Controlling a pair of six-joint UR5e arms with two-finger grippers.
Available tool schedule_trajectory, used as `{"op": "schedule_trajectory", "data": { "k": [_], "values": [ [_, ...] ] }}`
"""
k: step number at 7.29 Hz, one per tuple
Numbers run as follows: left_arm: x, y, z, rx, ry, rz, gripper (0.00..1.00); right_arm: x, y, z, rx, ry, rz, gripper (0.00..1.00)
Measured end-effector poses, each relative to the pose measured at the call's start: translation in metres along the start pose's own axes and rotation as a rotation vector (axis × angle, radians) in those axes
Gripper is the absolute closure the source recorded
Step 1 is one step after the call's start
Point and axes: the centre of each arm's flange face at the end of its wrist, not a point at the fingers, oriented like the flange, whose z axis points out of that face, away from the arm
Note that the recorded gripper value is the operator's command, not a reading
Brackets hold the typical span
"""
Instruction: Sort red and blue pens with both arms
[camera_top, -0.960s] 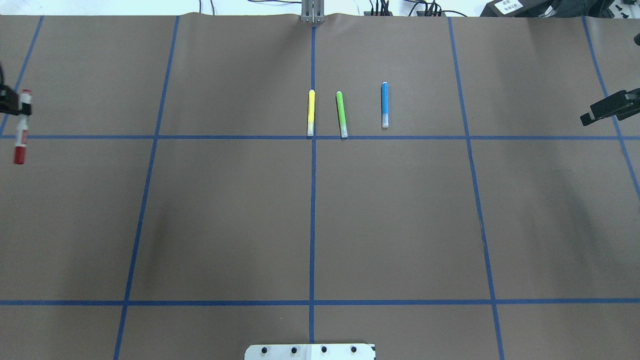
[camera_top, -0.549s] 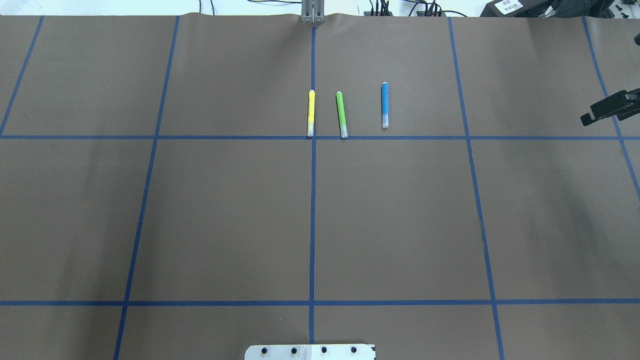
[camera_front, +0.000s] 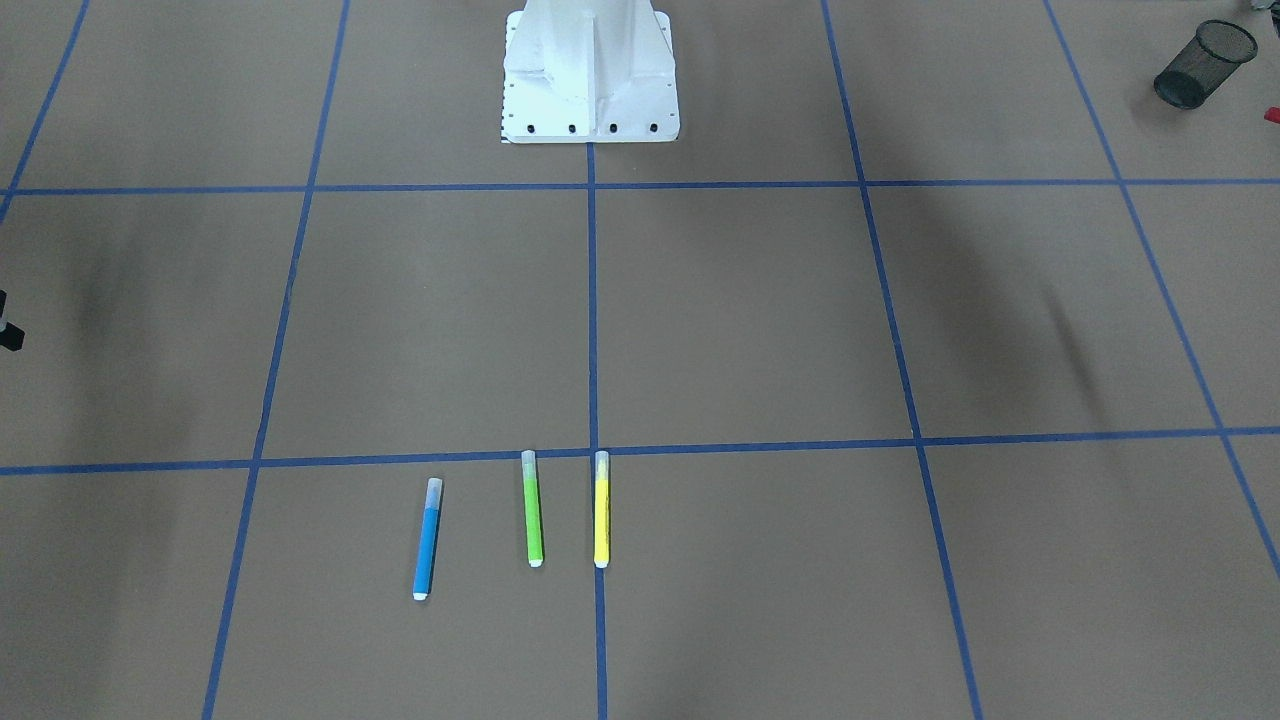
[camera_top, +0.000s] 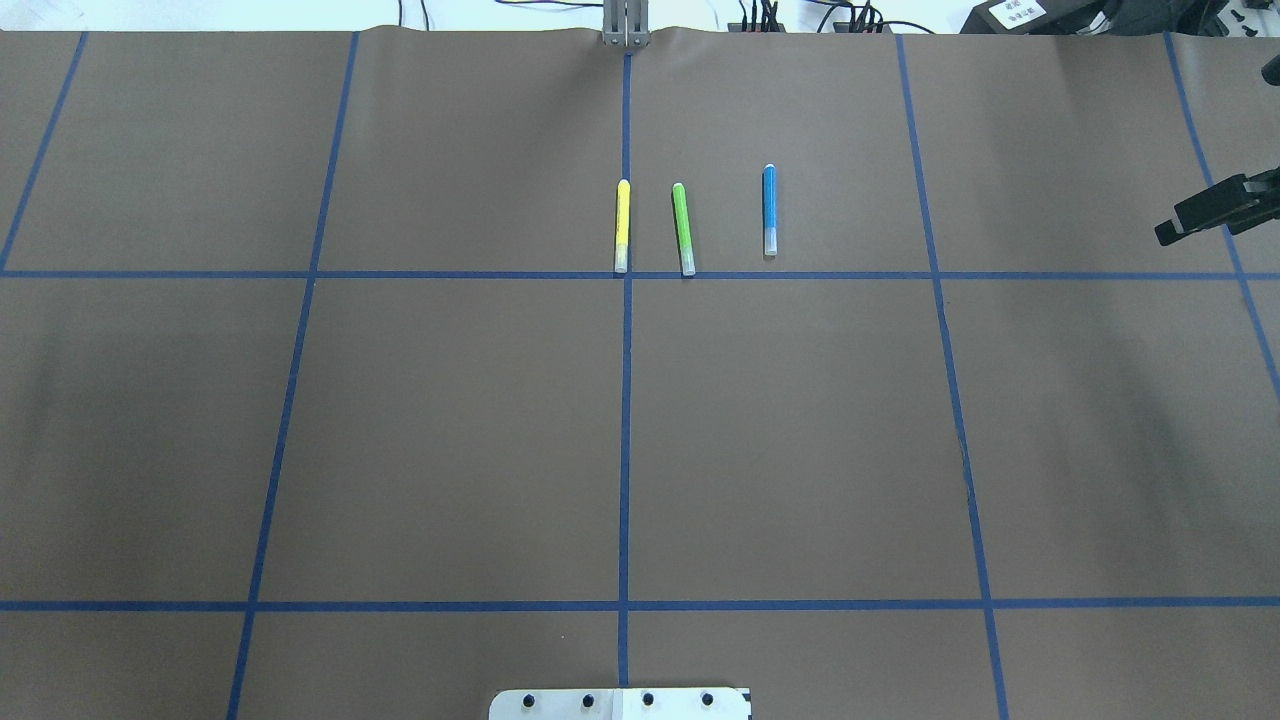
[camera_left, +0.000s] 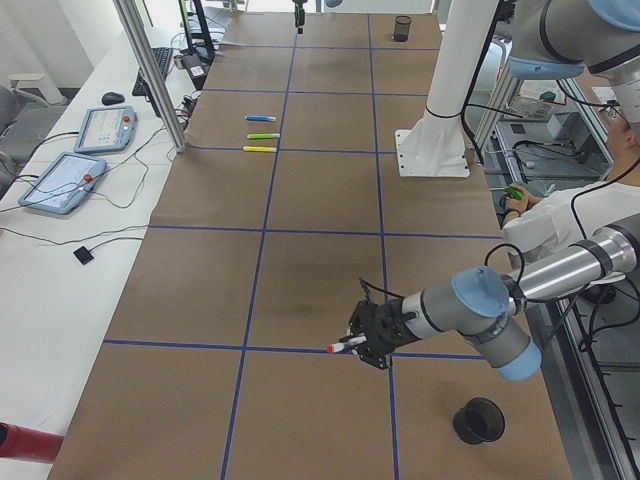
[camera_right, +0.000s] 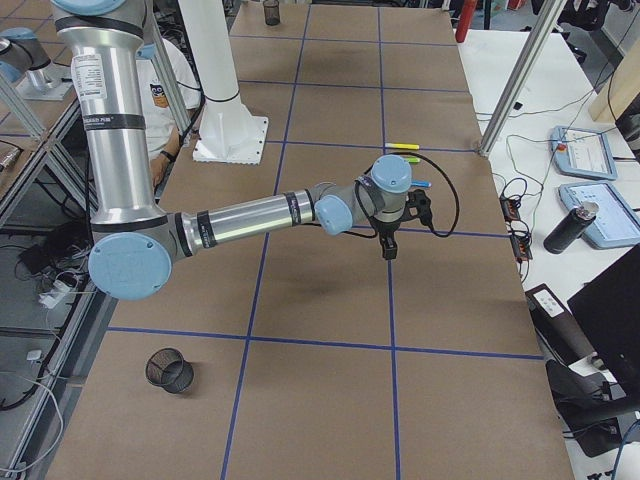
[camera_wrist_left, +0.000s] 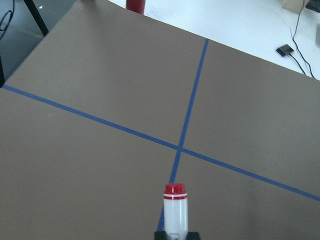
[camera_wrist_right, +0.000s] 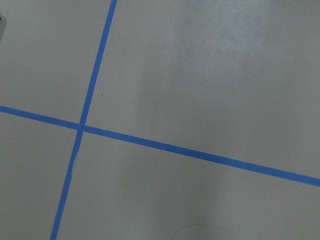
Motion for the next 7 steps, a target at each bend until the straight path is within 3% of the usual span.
{"op": "schedule_trajectory", "data": {
  "k": [2,4,7],
  "values": [
    [-0.053,0.054,-0.035,0.080,0.046,-0.038,1.00,-0.001,-0.003,0.000,0.001,0.000,-0.002,0.00],
    [-0.079,0.106,-0.066,0.175,0.048,-0.009,1.00,-0.001,-0.004,0.001,0.001,0.000,-0.002,0.00],
    [-0.103,0.143,-0.076,0.288,0.036,0.025,1.00,0.000,-0.004,0.002,-0.001,0.000,0.001,0.00]
  ]
}}
